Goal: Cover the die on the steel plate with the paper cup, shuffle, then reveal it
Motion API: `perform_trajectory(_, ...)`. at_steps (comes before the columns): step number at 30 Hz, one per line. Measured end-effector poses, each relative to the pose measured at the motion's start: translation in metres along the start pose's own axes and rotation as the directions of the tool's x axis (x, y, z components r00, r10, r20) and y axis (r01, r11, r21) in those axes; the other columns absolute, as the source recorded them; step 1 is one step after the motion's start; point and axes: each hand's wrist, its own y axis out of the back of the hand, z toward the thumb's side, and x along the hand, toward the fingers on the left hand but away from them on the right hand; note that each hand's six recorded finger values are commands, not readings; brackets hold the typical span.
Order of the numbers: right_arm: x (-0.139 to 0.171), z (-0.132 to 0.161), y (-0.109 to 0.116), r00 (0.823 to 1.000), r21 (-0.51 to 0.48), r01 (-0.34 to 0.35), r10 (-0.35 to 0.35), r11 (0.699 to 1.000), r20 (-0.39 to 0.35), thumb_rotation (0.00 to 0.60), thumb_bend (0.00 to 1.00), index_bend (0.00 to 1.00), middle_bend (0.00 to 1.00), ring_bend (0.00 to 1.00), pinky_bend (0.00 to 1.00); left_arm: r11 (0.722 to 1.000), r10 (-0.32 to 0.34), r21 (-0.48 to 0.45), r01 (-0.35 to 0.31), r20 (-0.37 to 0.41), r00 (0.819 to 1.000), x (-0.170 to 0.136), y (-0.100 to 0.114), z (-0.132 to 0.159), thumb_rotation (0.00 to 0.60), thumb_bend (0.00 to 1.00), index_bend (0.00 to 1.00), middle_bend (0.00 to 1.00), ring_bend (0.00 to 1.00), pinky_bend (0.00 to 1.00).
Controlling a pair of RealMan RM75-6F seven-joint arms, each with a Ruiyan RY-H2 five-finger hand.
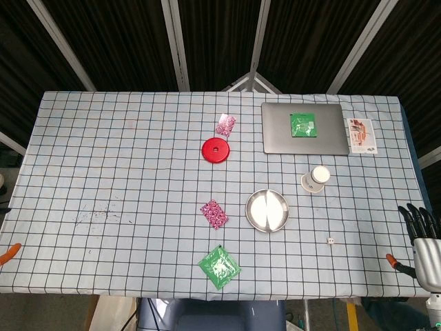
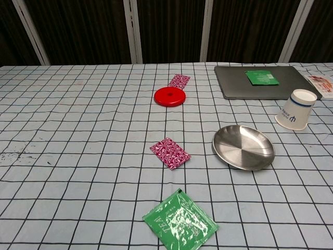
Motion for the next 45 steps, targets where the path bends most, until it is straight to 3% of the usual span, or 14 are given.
perform_trajectory(15,0.002,0.004,-0.003,0.999,-0.025,-0.029,0.029,0.999,-0.018,0.6,0.11,0.18,0.1,0.06,0.0,1.0,-0.009,0.007,0.009,0.002,1.0,0.0,-0.002,0.003,0.6,0.23,0.27,0.0,0.0,0.13)
perform_trajectory(31,-0.001,0.02,-0.033,0.986,-0.045,-0.149,0.145,0.988,-0.083,0.6,0.11,0.29,0.1,0.08,0.0,1.0,-0.028,0.01,0.028,-0.013,1.0,0.002,-0.007,0.003,0.6,0.23,0.27,0.0,0.0,0.13)
perform_trajectory(36,-0.008,0.028,-0.048,0.971,-0.087,-0.216,0.205,0.973,-0.119,0.6,0.11,0.31,0.1,0.09,0.0,0.998,-0.049,0.027,0.049,-0.018,0.999,0.007,-0.014,0.006,0.6,0.23,0.27,0.0,0.0,0.13)
perform_trajectory(45,-0.037,0.046,-0.079,0.927,-0.046,-0.341,0.328,0.939,-0.185,0.6,0.18,0.32,0.1,0.09,0.0,0.996,-0.077,0.051,0.077,-0.002,0.997,0.01,-0.024,0.015,0.6,0.23,0.27,0.0,0.0,0.13)
